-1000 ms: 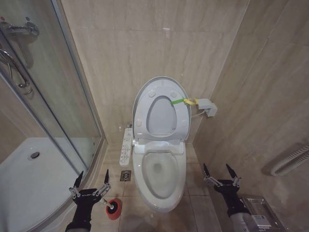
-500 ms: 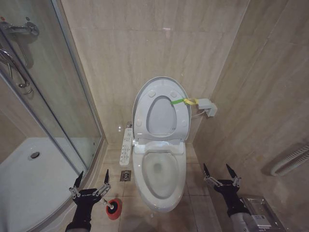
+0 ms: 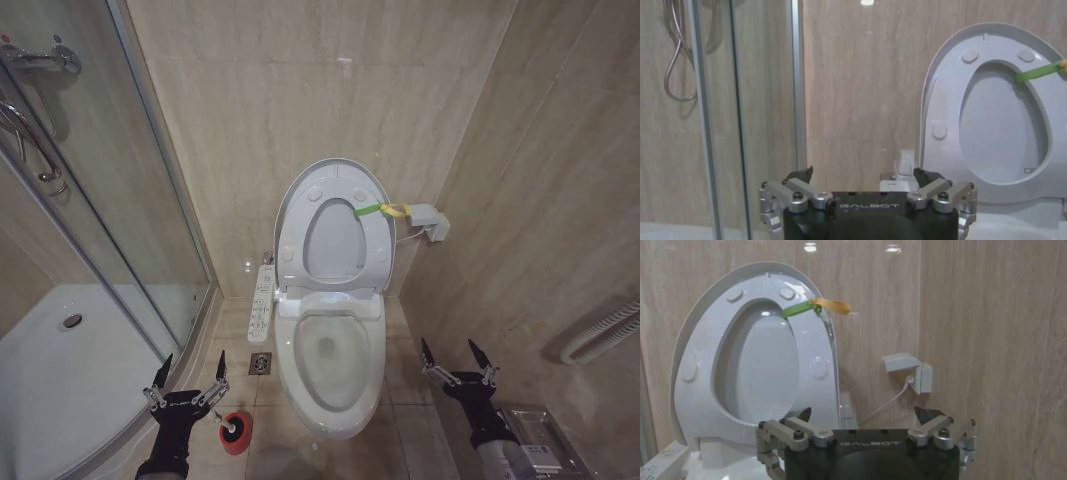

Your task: Open the toilet lid, clean the toilet bowl with a toilet brush, close the toilet lid, and flush.

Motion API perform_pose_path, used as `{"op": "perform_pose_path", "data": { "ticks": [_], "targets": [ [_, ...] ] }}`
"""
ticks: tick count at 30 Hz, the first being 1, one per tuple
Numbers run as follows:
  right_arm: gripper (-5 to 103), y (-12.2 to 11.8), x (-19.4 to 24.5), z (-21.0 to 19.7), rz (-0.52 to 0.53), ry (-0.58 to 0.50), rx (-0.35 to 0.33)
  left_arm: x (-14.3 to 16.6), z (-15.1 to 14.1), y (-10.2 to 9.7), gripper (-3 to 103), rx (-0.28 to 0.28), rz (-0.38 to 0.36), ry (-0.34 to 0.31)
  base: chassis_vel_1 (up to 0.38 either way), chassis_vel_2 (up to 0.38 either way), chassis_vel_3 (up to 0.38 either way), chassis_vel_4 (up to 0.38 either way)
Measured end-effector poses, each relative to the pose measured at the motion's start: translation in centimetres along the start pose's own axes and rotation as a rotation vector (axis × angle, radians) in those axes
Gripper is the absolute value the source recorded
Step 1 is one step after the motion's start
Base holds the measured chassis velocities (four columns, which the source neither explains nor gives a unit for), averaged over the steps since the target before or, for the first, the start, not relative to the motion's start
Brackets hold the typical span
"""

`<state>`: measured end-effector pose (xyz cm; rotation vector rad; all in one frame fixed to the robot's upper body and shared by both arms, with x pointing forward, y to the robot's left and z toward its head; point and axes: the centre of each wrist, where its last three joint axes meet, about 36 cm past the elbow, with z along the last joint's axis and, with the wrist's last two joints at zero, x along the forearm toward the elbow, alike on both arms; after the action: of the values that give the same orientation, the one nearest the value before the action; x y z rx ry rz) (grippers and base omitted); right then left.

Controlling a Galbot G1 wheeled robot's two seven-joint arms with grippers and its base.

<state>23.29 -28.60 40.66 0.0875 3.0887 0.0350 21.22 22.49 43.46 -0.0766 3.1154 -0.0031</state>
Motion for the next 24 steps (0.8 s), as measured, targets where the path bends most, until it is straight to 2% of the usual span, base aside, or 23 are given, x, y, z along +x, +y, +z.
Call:
{"op": "perform_pose_path", "data": {
  "ticks": [24],
  "targets": [
    [100, 0.04, -0.24, 0.10, -0.001, 0.000, -0.001, 0.00, 0.00, 0.00, 98, 0.000, 0.000, 0.000, 0.000, 0.000, 0.000, 0.000]
  ]
}}
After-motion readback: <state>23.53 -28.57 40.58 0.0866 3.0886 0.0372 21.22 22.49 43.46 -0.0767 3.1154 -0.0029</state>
